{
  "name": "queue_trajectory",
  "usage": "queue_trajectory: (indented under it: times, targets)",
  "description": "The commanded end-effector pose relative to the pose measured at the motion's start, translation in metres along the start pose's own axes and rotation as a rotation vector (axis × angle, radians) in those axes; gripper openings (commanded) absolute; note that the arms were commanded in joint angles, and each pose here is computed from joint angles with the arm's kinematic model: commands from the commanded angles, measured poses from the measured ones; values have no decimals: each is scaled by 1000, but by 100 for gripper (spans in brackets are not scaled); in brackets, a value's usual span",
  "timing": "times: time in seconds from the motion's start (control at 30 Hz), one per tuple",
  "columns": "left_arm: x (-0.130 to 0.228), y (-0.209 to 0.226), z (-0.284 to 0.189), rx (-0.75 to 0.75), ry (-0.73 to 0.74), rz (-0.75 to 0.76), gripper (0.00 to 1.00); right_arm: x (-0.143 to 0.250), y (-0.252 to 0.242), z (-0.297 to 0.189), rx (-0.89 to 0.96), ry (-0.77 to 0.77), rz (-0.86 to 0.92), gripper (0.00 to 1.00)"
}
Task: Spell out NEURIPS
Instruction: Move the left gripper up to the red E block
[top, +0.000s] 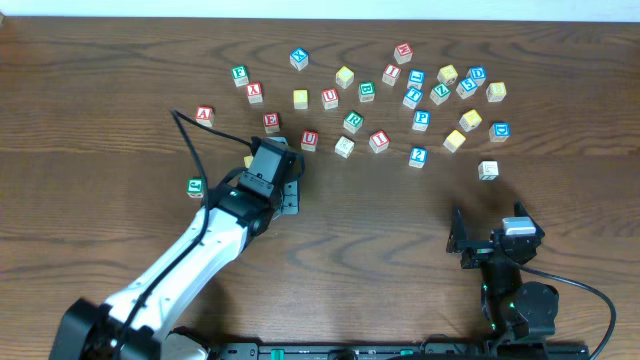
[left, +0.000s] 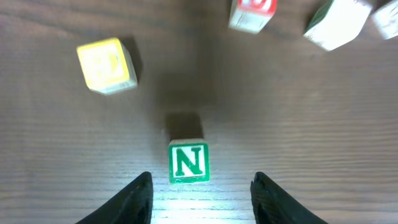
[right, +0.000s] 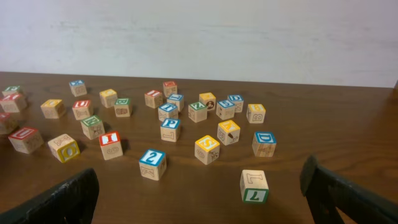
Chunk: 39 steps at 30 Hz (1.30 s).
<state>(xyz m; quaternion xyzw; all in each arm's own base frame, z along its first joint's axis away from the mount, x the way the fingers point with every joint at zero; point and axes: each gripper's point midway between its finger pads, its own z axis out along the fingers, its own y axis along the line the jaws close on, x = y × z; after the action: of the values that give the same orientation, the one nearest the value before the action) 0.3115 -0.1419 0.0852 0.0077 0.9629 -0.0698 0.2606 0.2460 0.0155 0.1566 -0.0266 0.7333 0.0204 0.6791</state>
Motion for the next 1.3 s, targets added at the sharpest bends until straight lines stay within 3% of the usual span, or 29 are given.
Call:
queue_trajectory:
  times: [0.0, 0.17, 0.6, 1.03, 1.13, 1.27]
  targets:
    - [-37, -10, -31, 31, -114, 9, 53, 1, -2, 0, 9, 2, 14, 99]
    - [-65, -18, -60, 43, -162, 41, 56, 1, -2, 0, 9, 2, 14, 99]
    - [-122, 12, -114, -58, -249, -5, 56, 1, -2, 0, 9, 2, 14, 99]
    - [-139, 14, -88, -123, -117, 8, 57, 1, -2, 0, 9, 2, 14, 99]
    - [-143, 12, -78, -130, -96, 10, 64, 1, -2, 0, 10, 2, 14, 99]
    - [-147, 13, -64, -145, -70, 7, 64, 1, -2, 0, 9, 2, 14, 99]
